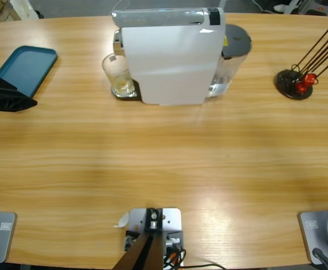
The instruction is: Pour coffee
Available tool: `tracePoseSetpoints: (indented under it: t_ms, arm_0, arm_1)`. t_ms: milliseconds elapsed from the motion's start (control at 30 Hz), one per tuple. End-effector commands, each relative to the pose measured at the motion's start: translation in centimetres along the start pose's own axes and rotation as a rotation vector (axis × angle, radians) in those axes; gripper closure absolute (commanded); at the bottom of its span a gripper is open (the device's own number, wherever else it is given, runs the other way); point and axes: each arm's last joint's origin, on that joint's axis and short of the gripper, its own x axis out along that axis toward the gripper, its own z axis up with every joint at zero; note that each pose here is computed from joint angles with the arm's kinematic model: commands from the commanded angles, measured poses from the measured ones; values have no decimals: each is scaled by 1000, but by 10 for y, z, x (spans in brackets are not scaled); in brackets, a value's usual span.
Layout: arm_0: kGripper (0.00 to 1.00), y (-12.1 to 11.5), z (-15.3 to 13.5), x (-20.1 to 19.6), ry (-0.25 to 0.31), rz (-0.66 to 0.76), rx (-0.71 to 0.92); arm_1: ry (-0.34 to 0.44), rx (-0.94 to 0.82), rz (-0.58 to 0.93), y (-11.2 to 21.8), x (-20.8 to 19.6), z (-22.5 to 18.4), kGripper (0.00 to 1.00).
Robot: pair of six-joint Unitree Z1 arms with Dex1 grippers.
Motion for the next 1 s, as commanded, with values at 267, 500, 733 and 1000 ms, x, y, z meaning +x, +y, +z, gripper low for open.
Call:
tracePoseSetpoints:
  t_ms: [267, 500, 733, 1000]
  arm_0:
    - [105, 4, -2, 17, 58, 6, -23]
    - [105, 3, -2, 17, 59, 3, -20]
    - [105, 3, -2, 18, 60, 1, -20]
    - [105, 3, -2, 18, 64, -1, -18]
  arm_1:
    - [57, -19, 75, 17, 27, -2, 1000]
    - [70, -19, 77, 19, 31, -8, 1000]
    - [71, -12, 68, 15, 34, -9, 1000]
    - [79, -3, 52, 7, 38, -11, 1000]
